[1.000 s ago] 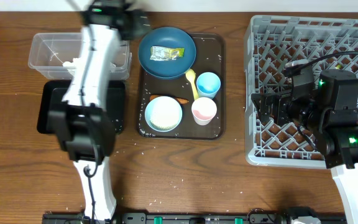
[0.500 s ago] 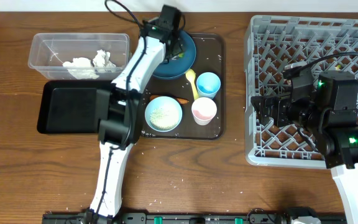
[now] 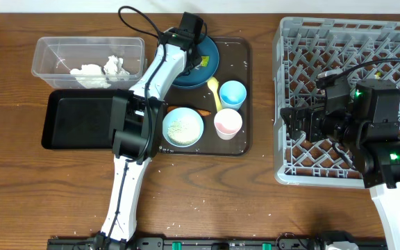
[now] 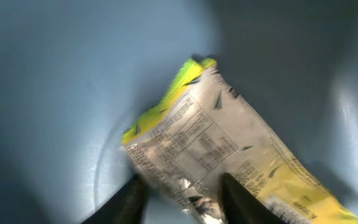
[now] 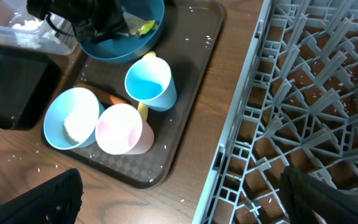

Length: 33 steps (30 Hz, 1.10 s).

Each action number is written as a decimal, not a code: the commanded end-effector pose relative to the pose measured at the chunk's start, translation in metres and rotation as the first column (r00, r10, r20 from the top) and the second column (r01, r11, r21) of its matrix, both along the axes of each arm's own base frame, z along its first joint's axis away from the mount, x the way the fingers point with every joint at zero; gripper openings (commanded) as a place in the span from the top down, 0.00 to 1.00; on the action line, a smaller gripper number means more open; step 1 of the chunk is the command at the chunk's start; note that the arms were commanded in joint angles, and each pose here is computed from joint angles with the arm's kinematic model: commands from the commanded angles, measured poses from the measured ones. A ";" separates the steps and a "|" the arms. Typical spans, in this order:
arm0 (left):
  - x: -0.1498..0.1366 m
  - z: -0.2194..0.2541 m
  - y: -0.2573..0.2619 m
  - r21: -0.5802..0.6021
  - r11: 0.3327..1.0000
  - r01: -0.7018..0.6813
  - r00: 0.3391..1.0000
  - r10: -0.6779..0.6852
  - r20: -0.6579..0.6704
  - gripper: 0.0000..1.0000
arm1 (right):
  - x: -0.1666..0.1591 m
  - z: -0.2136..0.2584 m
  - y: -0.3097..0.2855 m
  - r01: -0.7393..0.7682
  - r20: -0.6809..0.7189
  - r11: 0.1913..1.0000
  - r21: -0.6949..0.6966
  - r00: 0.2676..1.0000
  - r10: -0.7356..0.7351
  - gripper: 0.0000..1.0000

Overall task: Sort waste into correct bins and load items into the dishwasher rack
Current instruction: 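Return the left gripper to the plate and grasp the yellow wrapper, then drop the yellow wrapper into the clear bin with the left gripper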

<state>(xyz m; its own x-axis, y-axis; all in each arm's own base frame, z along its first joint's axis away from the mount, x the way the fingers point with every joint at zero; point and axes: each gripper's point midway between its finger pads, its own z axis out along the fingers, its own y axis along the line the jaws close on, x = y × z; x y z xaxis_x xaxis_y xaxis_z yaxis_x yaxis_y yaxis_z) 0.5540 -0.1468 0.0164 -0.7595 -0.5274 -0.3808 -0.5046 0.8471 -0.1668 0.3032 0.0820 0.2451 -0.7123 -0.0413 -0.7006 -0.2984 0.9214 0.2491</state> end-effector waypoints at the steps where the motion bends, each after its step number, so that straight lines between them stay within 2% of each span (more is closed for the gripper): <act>1: 0.000 0.003 -0.006 -0.010 0.996 0.083 0.996 -0.084 -0.011 0.78 | 0.002 0.007 -0.002 -0.001 0.019 1.000 -0.001 1.000 0.001 0.01; 3: -0.002 0.003 -0.006 -0.007 0.996 0.092 0.996 -0.092 -0.019 0.91 | 0.002 0.007 -0.002 -0.001 0.019 1.000 -0.001 1.000 0.001 0.01; 4: -0.003 0.005 -0.006 -0.004 0.995 0.099 0.995 -0.099 -0.020 0.94 | 0.002 0.007 -0.002 -0.001 0.019 1.000 -0.001 1.000 0.001 0.01; 10: 0.002 0.046 -0.007 0.006 0.989 0.147 0.988 -0.147 0.047 0.94 | 0.002 0.007 -0.002 -0.001 0.016 1.000 -0.001 1.000 0.001 0.01; 19: 0.001 0.162 -0.006 0.010 0.981 0.195 0.951 -0.191 0.245 0.94 | 0.000 0.005 -0.002 -0.001 0.009 1.000 -0.001 1.000 0.001 0.01; 22: 0.000 0.168 -0.005 0.028 0.976 0.216 0.943 -0.216 0.252 0.94 | 0.000 0.005 -0.002 -0.001 0.009 1.000 -0.001 1.000 0.001 0.01; 26: 0.001 0.167 0.015 0.064 0.983 0.172 0.954 -0.183 0.240 0.94 | -0.001 0.004 -0.002 -0.001 0.000 1.000 -0.002 1.000 0.001 0.01; 33: 0.001 0.162 0.097 0.087 0.996 0.024 0.982 -0.040 0.185 0.94 | -0.001 0.004 -0.002 -0.001 -0.001 1.000 -0.002 1.000 0.001 0.01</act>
